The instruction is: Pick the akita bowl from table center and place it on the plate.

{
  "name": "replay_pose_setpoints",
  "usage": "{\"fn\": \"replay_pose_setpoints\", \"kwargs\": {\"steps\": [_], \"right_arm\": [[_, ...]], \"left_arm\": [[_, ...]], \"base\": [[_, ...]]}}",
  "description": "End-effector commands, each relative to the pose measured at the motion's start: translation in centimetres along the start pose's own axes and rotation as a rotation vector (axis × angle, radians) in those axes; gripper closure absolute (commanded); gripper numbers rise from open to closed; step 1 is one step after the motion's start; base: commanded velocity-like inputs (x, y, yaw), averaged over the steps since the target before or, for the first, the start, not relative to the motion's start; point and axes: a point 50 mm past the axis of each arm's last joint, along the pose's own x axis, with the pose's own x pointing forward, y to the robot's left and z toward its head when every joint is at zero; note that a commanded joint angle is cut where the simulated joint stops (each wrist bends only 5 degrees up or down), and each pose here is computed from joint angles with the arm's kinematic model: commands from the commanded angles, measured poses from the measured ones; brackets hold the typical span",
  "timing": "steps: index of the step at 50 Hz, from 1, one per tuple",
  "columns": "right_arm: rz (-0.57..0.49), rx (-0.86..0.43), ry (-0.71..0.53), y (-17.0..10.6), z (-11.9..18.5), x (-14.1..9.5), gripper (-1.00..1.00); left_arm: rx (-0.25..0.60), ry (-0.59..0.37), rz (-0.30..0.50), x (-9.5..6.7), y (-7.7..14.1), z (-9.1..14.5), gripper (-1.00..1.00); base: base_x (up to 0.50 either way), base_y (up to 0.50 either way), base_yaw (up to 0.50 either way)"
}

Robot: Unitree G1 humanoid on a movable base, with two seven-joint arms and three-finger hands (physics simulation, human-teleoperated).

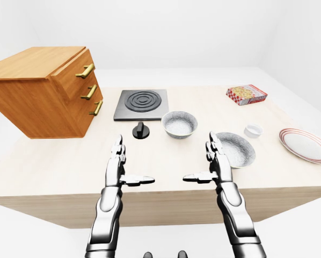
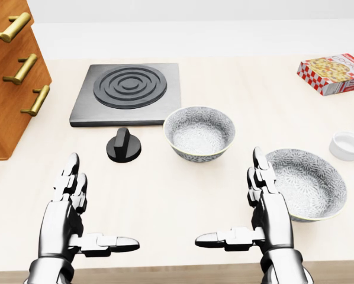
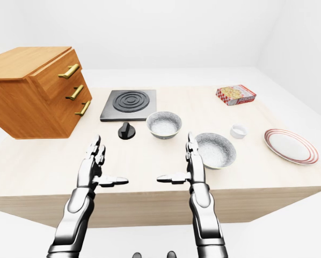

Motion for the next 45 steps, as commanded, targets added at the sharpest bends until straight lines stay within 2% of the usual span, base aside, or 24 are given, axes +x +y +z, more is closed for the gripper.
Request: {"fn": "replay_pose_setpoints", "kwargs": {"steps": [1, 7, 12, 17, 21, 28, 45], "right_arm": [[0.009, -0.01, 0.005, -0.2, 0.3, 0.3, -1.0], [0.035, -0.024, -0.021, 0.2, 1.8, 0.6, -1.0], [0.034, -0.055, -0.129, 0.4, 4.4, 1.5, -1.0], [0.009, -0.06, -0.226, 0.1, 6.9, 2.2, -1.0], [0.01, -0.069, -0.257, 0.1, 7.6, 1.9, -1.0], [0.009, -0.051, -0.221, 0.0, 6.7, 1.7, -1.0], [0.009, -0.042, -0.22, -0.1, 6.6, 1.6, -1.0]], "left_arm": [[-0.028, 0.024, -0.003, -0.3, 1.1, -0.5, -1.0], [0.02, 0.002, -0.018, 0.0, 1.3, 0.2, -1.0], [0.079, -0.02, -0.037, 1.0, 1.1, 1.7, -1.0], [0.094, -0.138, -0.039, 3.2, 1.3, 5.3, -1.0], [0.104, -0.194, -0.037, 4.0, 1.4, 6.9, -1.0], [0.1, -0.194, -0.038, 4.3, 1.4, 7.0, -1.0], [0.107, -0.212, -0.04, 4.3, 1.5, 7.4, -1.0]], "base": [[0.0, 0.0, 0.0], [0.0, 0.0, 0.0], [0.0, 0.0, 0.0], [0.0, 0.0, 0.0], [0.0, 0.0, 0.0], [0.0, -0.07, 0.0], [-0.04, -0.5, 0.0]]}}
